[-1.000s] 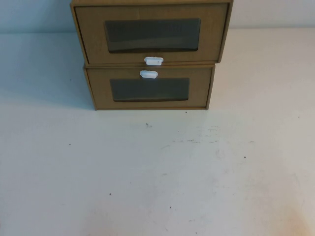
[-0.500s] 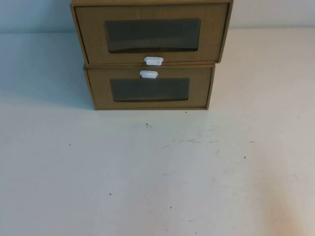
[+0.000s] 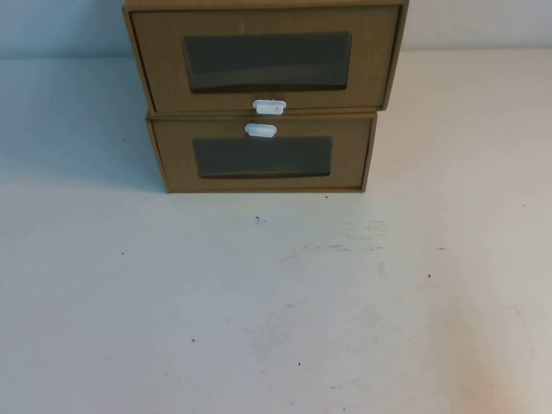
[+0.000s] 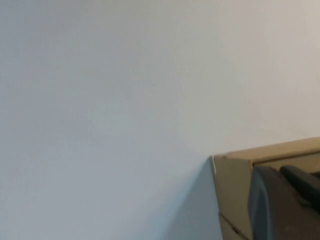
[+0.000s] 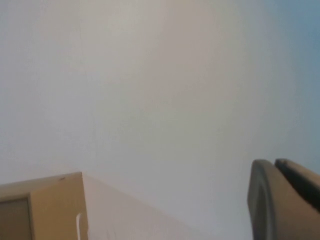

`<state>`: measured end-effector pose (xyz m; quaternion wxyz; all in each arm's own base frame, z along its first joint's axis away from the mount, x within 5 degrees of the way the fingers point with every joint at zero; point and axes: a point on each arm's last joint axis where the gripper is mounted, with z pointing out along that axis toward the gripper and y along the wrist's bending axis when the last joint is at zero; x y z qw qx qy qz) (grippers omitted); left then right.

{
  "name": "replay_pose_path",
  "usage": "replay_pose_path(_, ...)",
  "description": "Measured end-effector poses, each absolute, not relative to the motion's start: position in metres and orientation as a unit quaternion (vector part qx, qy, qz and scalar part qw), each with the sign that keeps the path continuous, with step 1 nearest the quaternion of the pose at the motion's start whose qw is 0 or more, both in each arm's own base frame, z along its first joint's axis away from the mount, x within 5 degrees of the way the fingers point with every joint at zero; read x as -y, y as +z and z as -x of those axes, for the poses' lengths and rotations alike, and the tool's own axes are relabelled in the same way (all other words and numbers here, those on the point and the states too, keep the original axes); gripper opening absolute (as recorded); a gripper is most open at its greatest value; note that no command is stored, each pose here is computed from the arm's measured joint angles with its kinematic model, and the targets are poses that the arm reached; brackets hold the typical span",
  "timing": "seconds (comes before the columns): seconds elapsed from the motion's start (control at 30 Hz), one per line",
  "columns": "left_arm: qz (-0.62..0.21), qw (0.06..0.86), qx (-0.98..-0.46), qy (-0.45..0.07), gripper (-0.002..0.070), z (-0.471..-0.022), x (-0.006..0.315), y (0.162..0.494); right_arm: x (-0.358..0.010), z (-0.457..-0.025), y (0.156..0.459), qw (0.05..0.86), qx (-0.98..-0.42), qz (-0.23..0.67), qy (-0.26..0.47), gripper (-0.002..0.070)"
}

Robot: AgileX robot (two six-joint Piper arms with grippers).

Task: Open the shoe box
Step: 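Pull the top drawer of the cardboard box fully open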

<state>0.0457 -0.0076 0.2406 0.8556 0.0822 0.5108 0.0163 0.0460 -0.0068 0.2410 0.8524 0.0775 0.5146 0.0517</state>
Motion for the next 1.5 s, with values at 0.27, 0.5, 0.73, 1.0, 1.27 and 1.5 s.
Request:
replay_pose_path(0.27, -0.039, 0.930, -0.365, -0.012, -0.0004, -0.028, 0.004, 0.265, 0.012, -0.030, 0.262, 0.918, -0.382, -0.096, 0.047, -0.0013)
replay_pose_path(0.5, 0.061, 0.960, -0.263, -0.072, -0.0004, 0.004, -0.013, 0.334, 0.016, -0.002, 0.325, 0.947, -0.287, -0.121, 0.079, -0.0013)
replay_pose_path(0.73, 0.047, 0.976, -0.211, 0.014, -0.0004, 0.042, -0.017, 0.421, 0.016, 0.012, 0.427, 0.929, -0.294, -0.150, 0.168, -0.0013)
replay_pose_path(1.0, 0.033, 0.952, -0.305, 0.008, -0.0004, 0.006, -0.012, 0.493, -0.001, -0.078, 0.499, 0.836, -0.516, -0.093, 0.163, -0.0013)
replay_pose_path(1.27, -0.107, 0.772, -0.627, -0.023, -0.0004, -0.120, 0.021, 0.479, -0.016, -0.203, 0.467, 0.618, -0.772, -0.033, 0.146, -0.0013)
replay_pose_path(1.5, -0.098, 0.654, -0.745, -0.081, -0.0004, -0.207, 0.036, 0.430, -0.022, -0.267, 0.411, 0.487, -0.856, -0.027, 0.170, -0.0013)
